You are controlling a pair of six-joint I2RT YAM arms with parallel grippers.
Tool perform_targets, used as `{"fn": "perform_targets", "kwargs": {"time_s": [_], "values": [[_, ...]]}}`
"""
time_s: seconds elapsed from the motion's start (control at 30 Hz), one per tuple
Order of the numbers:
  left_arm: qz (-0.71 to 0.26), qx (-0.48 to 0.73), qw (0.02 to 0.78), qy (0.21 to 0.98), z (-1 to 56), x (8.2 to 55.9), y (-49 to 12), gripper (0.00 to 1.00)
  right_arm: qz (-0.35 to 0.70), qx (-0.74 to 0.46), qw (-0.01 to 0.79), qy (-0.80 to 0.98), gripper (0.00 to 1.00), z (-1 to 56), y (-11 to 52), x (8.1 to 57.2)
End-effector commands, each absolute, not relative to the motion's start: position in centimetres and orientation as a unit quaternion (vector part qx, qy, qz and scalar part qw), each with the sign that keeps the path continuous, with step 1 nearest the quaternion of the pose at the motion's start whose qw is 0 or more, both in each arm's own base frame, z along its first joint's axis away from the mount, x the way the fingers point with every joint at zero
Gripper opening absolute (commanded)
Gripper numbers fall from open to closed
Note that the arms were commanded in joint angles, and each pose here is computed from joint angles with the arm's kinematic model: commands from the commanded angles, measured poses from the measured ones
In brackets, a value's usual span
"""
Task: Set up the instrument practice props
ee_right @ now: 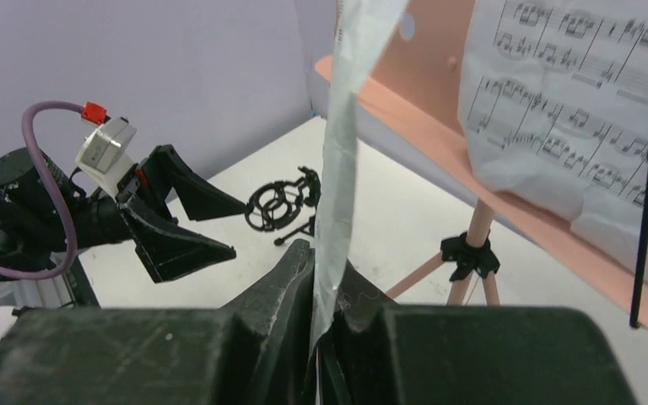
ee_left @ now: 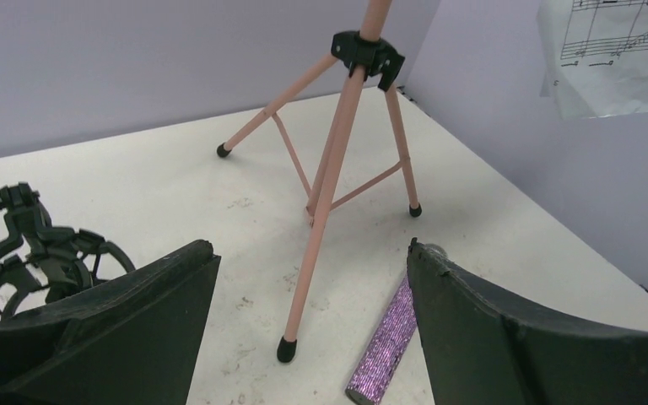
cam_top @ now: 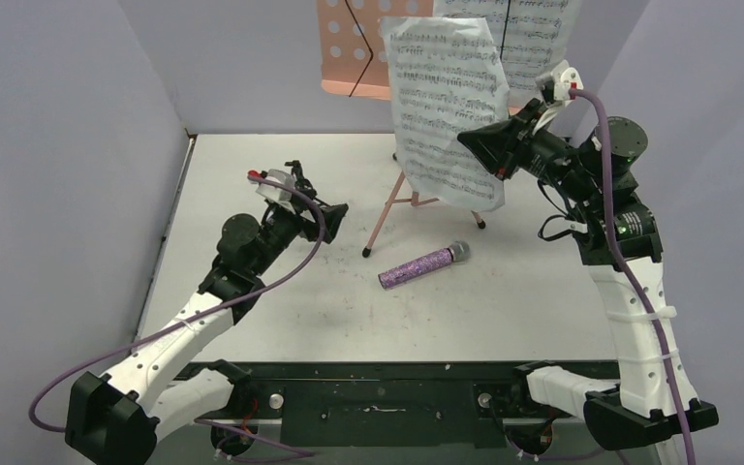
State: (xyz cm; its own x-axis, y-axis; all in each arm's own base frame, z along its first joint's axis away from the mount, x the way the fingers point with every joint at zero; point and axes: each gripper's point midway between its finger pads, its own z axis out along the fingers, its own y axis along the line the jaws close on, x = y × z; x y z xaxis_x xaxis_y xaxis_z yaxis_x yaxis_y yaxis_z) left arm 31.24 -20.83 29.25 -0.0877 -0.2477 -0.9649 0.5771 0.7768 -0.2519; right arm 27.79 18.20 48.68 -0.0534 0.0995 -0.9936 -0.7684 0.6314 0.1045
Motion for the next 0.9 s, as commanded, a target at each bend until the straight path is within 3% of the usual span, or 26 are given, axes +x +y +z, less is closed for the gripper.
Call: {"fn": "perform_targets", "kwargs": {"time_s": [0.0,0.37,0.7,0.87], "values": [[-0.335,0.122,0.687,0.633,34.6,31.9,-21.5,0.81,0.352,-0.256,0.688,0.58,0.05,54.3,18.4,27.5],[-0.363,0.1,0.667,0.642,41.6,34.1,-22.6,0.76,0.374,-0.242,0.749,0.491,0.05,61.7,18.5,27.3],[-0.379,0.07,0.675,0.629,49.6,35.0,-22.5,0.72,0.408,-0.21,0.768,0.447,0.05,65.1,18.6,28.2],[-0.408,-0.01,0.657,0.634,52.7,36.5,-21.7,0.64,0.403,-0.205,0.775,0.441,0.05,65.6,18.5,28.7]]}}
